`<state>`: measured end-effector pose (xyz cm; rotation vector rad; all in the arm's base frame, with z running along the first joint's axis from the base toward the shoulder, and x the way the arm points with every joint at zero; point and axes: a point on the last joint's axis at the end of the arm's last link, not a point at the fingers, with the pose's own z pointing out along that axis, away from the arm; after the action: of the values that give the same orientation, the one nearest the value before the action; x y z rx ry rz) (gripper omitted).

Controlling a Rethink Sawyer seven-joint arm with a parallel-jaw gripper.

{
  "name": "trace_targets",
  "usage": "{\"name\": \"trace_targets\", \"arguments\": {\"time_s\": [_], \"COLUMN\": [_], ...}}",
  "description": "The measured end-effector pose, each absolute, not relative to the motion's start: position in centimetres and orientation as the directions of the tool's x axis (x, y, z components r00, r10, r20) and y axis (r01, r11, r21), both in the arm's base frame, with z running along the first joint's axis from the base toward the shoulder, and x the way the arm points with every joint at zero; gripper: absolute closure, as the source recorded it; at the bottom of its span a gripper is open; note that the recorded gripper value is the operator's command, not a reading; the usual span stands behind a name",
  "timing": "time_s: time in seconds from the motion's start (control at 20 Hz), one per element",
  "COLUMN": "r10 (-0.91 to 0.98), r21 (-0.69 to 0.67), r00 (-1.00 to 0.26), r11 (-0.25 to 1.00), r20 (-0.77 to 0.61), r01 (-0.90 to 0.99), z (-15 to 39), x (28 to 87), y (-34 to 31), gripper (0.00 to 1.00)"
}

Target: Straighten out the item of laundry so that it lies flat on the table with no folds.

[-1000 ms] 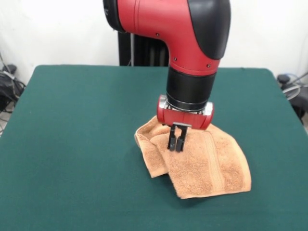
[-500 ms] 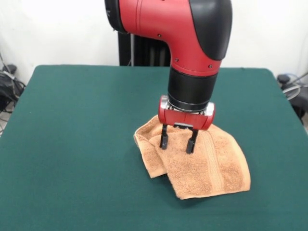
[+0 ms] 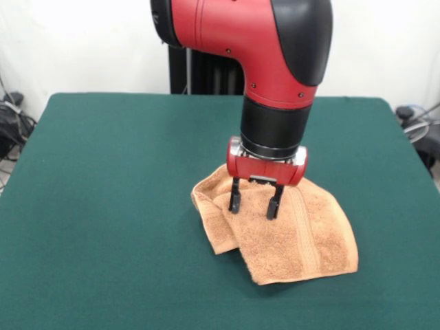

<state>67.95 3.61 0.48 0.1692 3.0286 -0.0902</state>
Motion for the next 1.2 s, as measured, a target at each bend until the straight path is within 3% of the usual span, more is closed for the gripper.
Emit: {"name": "trace_targets", "arguments": {"time_s": [1.2], "r10": [0.118], "r21": [-0.068], "r00": [-0.981], "r11": [0.989], "r20": [-0.151], "r01": [0.129], "z": [-2.0], "x": [67.7], "y": [2.4], "gripper": [0.0]}}
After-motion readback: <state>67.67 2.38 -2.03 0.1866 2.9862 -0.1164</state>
